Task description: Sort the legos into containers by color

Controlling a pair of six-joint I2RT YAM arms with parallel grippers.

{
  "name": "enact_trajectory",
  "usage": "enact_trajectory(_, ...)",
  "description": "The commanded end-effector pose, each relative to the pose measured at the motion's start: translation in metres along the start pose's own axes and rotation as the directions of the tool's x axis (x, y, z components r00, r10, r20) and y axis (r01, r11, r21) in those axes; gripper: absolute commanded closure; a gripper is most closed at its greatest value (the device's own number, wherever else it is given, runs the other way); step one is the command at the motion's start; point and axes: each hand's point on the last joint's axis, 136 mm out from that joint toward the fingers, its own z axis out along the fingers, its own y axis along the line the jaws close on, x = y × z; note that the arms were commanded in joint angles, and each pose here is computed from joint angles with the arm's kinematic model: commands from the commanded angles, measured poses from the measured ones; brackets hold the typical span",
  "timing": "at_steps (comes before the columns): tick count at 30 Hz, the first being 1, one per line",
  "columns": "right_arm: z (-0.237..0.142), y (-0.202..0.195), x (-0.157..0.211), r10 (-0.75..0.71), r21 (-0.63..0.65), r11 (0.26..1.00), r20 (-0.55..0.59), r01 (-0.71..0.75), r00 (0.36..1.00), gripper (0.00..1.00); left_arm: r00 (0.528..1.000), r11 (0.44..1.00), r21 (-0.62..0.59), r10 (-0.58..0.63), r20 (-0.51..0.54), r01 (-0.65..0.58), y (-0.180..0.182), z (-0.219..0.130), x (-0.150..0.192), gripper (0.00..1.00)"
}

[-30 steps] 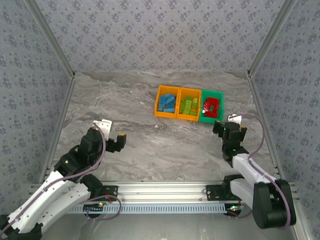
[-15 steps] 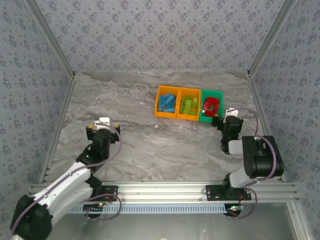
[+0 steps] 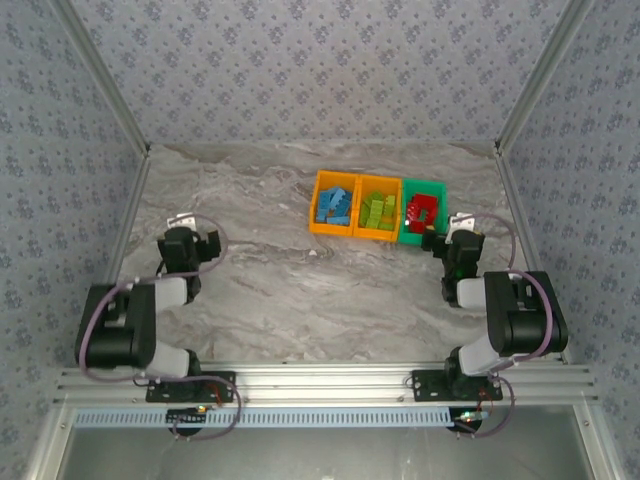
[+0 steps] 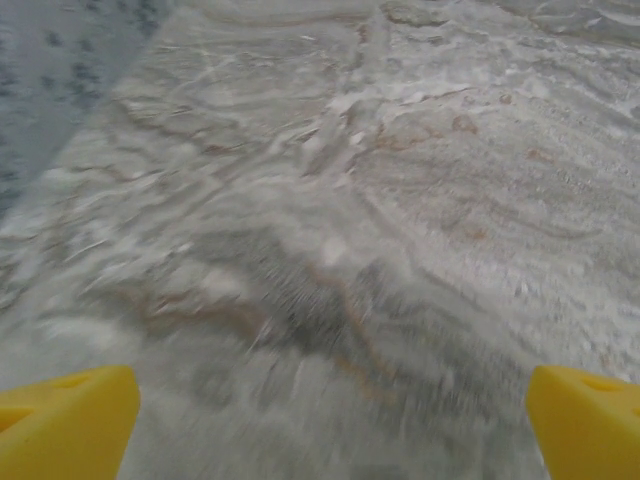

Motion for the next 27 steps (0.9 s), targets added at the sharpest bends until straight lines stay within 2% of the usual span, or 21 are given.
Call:
enact_trajectory(1, 0.0037, 0.0018, -0.0062, -0.013, -0.01, 1.0, 0.011, 0.013, 1.0, 0.0, 0.993, 0.995, 0.1, -0.023, 0.119, 0.011, -0.0126, 0.0019, -0.0232, 0.01)
enact_trajectory(22, 0.0053, 0.0065, -0.0061, -0.022, -0.036, 0.999, 0.002, 0.022, 1.0, 0.0, 0.995, 0.992, 0.125, 0.002, 0.104, -0.015, -0.0197, 0.0037, -0.0231, 0.01)
enact_trajectory(27, 0.0028, 0.0004, -0.0065, -0.01, 0.001, 1.0, 0.016, 0.01, 1.0, 0.0, 0.995, 0.992, 0.125, 0.001, 0.103, -0.014, -0.0197, 0.0036, -0.0227, 0.01)
